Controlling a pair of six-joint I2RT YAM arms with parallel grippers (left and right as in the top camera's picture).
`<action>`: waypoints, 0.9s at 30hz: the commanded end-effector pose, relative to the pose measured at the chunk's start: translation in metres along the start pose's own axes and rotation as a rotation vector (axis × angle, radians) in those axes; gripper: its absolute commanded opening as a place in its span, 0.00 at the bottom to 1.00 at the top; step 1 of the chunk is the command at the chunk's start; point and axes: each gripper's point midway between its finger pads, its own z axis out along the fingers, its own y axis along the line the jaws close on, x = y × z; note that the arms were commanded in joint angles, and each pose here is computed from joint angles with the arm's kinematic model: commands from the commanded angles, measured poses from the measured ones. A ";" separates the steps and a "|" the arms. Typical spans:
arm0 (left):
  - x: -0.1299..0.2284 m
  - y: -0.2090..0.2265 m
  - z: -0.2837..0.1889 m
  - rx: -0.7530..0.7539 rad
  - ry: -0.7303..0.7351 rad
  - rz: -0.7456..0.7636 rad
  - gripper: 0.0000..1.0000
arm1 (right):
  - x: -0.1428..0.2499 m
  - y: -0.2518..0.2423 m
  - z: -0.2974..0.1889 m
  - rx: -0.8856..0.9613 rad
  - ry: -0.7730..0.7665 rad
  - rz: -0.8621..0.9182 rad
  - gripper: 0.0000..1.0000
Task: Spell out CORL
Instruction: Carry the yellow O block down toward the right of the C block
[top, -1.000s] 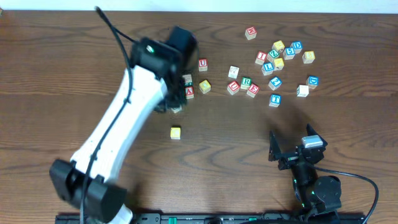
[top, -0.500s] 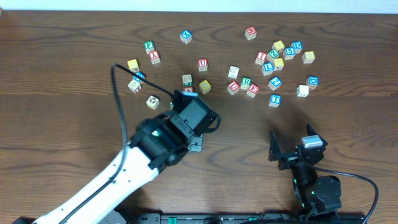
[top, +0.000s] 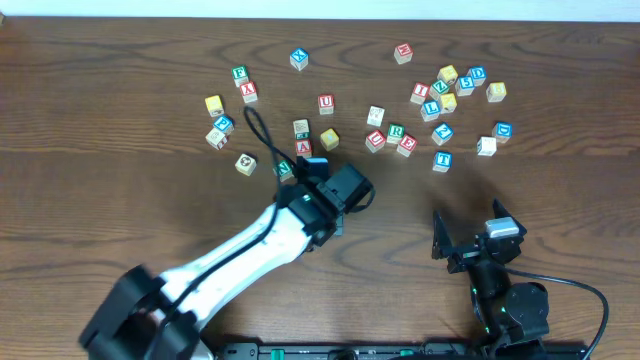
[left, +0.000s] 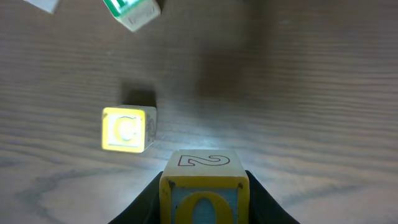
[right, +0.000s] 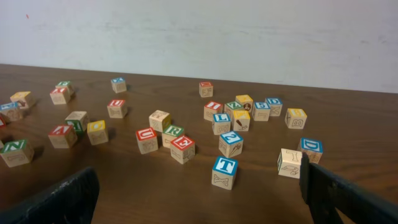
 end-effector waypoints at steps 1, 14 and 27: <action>0.004 0.004 0.018 -0.055 0.011 -0.031 0.08 | 0.000 -0.001 0.000 0.002 0.000 -0.007 0.99; 0.003 0.005 0.034 -0.009 0.085 0.003 0.08 | 0.000 -0.001 0.000 0.002 0.000 -0.007 0.99; 0.006 0.011 0.042 0.021 0.160 0.023 0.08 | 0.000 -0.001 0.000 0.002 0.000 -0.007 0.99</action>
